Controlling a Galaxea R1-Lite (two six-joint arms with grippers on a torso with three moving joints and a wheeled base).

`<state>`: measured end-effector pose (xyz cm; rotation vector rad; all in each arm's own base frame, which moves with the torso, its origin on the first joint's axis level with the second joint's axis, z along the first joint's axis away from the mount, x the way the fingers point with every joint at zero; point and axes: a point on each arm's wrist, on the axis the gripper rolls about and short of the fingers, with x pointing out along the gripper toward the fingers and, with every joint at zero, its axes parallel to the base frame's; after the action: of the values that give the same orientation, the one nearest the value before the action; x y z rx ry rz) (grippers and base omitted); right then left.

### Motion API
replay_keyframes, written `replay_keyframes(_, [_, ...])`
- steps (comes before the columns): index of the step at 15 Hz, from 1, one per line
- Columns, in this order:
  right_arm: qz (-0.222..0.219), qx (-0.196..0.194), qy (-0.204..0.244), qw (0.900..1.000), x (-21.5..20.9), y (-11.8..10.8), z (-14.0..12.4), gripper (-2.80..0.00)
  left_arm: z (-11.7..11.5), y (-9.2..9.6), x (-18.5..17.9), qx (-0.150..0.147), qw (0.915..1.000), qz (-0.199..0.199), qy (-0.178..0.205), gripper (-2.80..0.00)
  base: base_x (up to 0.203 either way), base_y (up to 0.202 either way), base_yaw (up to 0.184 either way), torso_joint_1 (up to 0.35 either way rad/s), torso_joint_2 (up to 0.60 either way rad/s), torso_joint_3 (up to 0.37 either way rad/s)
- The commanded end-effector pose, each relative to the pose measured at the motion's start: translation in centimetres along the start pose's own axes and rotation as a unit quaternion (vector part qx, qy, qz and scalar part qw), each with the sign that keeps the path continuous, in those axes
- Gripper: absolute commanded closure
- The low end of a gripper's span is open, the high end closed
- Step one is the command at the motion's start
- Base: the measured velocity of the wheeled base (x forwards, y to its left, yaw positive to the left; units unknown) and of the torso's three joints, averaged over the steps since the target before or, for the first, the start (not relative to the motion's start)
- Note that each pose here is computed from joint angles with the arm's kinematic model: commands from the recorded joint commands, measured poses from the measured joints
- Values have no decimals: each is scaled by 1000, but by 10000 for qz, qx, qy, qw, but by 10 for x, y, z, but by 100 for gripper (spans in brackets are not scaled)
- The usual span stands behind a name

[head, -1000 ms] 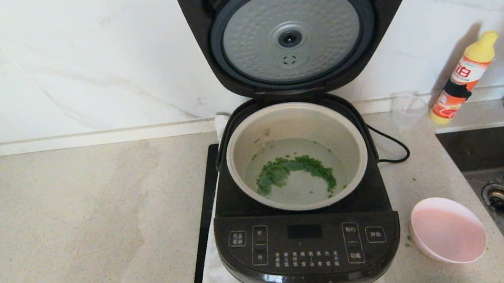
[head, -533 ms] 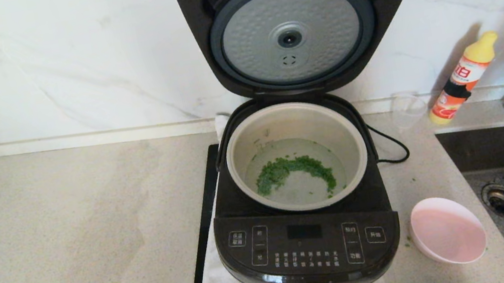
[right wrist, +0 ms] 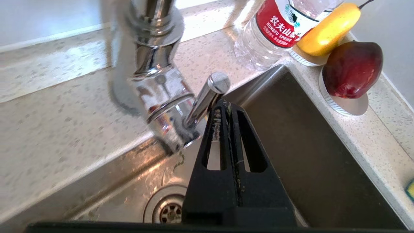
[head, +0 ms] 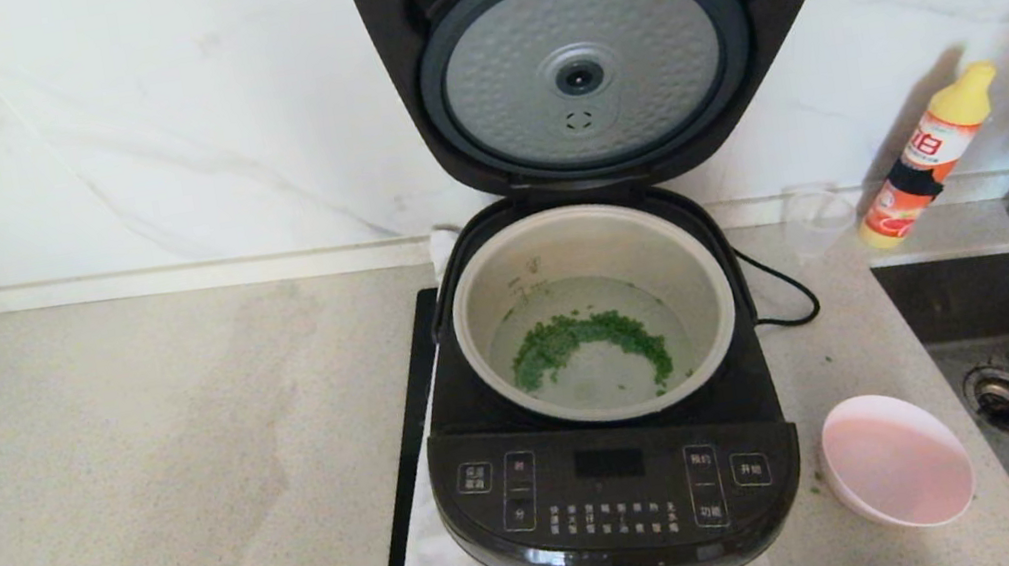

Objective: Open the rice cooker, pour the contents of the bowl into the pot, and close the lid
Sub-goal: Turn off the tap

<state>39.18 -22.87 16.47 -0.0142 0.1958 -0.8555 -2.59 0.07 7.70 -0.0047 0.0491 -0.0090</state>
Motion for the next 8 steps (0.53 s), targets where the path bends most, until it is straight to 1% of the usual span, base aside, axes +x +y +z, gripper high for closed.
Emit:
replay_keyframes(1, [-26,58,-198,9998,-21,-10,22,0,0,0,0,-4,10000,7,-15,0,0,0,0,0,0,0])
replay_keyframes(3, [-46,8,-302,9995,-45,-20,37,0,0,0,0,-4,10000,1,-14,0,0,0,0,0,0,0])
replay_keyframes(5, [-83,-161,-356,9992,-67,-30,46,0,0,0,0,-4,10000,0,-12,0,0,0,0,0,0,0])
replay_keyframes(8, [-133,-257,-478,9984,-105,-49,59,0,0,0,0,-4,10000,0,-15,0,0,0,0,0,0,0])
